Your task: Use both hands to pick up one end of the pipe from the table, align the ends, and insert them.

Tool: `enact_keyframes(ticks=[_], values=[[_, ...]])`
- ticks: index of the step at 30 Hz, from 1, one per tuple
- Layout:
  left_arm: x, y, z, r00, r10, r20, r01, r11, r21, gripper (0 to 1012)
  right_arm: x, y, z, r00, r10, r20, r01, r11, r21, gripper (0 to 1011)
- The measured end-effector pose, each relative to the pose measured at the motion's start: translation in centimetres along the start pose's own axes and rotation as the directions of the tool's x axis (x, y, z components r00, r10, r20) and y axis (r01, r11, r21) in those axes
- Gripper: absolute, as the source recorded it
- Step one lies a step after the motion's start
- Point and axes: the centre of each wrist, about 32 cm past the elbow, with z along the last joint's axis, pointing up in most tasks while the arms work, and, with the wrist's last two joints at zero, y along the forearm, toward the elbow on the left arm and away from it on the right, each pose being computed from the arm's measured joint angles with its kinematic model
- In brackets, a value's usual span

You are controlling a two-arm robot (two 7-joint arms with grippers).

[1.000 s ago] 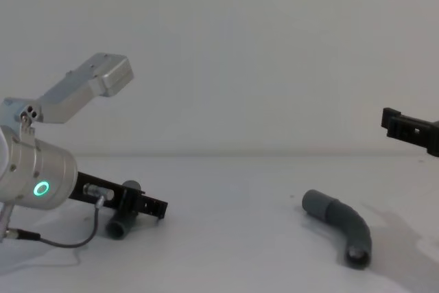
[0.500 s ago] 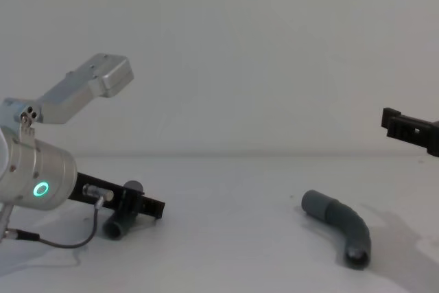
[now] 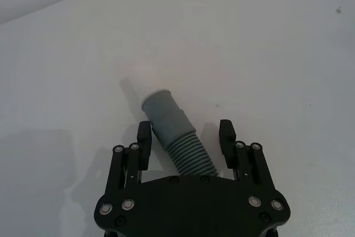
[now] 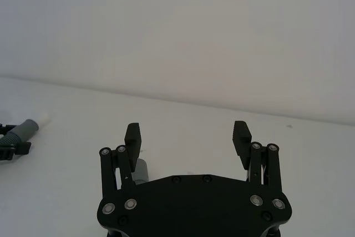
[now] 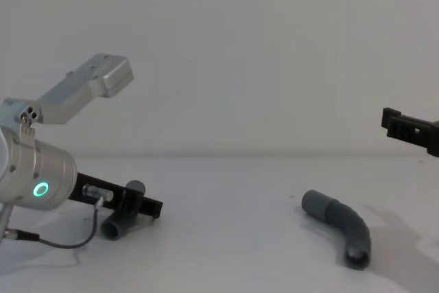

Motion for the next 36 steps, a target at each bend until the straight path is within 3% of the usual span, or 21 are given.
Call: enact_keyframes(ticks=[9, 18, 26, 36], values=[[0.01, -0.01, -0.01, 1.0000, 0.001, 0.000, -0.001, 1.0000, 0.001, 674, -0.1, 0.0, 0.1, 1.000, 0.004, 0.001, -0.004, 1.000, -0.003, 1004], [0.01, -0.01, -0.02, 1.0000, 0.001, 0.000, -0.001, 1.0000, 0.002, 617, -0.9, 0.4, 0.9, 0.999, 0.043, 0.009, -0.043, 0.999, -0.028, 1004], [0.01, -0.01, -0.02, 1.0000, 0.001, 0.000, -0.001, 1.0000, 0.002, 559, -2.0, 1.1, 2.1, 0.995, 0.098, 0.014, -0.096, 0.991, -0.097, 1004], [0.01, -0.01, -0.02, 1.0000, 0.001, 0.000, -0.001, 1.0000, 0.002, 496, -3.5, 2.0, 3.2, 0.990, 0.141, -0.006, -0.140, 0.967, -0.211, 1004]])
